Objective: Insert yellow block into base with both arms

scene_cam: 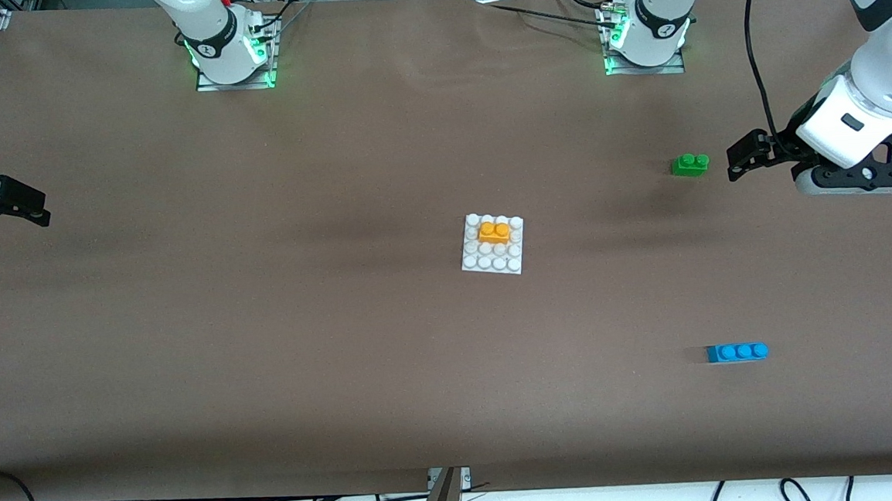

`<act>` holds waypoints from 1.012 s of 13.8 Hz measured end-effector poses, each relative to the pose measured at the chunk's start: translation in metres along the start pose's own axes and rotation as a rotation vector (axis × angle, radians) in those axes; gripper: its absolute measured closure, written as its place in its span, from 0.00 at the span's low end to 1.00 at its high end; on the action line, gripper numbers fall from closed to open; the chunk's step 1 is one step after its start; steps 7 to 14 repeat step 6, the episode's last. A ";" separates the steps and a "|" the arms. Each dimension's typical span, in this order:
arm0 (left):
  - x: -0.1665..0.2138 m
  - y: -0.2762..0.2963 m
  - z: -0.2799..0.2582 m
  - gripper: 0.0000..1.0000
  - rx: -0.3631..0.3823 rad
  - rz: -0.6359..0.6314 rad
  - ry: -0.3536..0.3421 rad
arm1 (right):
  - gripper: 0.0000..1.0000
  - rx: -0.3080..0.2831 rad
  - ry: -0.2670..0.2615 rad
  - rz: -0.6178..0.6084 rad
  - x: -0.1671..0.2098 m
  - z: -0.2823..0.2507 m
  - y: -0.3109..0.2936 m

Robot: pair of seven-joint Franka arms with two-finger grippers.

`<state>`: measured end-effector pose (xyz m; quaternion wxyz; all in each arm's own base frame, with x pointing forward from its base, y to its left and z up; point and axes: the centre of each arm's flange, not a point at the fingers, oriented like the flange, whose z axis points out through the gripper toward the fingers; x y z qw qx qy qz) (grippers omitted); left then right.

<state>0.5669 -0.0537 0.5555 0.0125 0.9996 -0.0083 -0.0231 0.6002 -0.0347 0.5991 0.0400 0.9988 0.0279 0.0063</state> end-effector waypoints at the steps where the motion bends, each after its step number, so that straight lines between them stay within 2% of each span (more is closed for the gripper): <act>1: -0.001 0.000 0.000 0.00 0.000 0.000 -0.005 | 0.00 0.000 0.000 0.000 0.000 0.000 0.000; 14: -0.001 -0.002 -0.001 0.00 0.006 -0.002 -0.009 | 0.00 0.000 0.000 0.000 0.000 0.000 0.000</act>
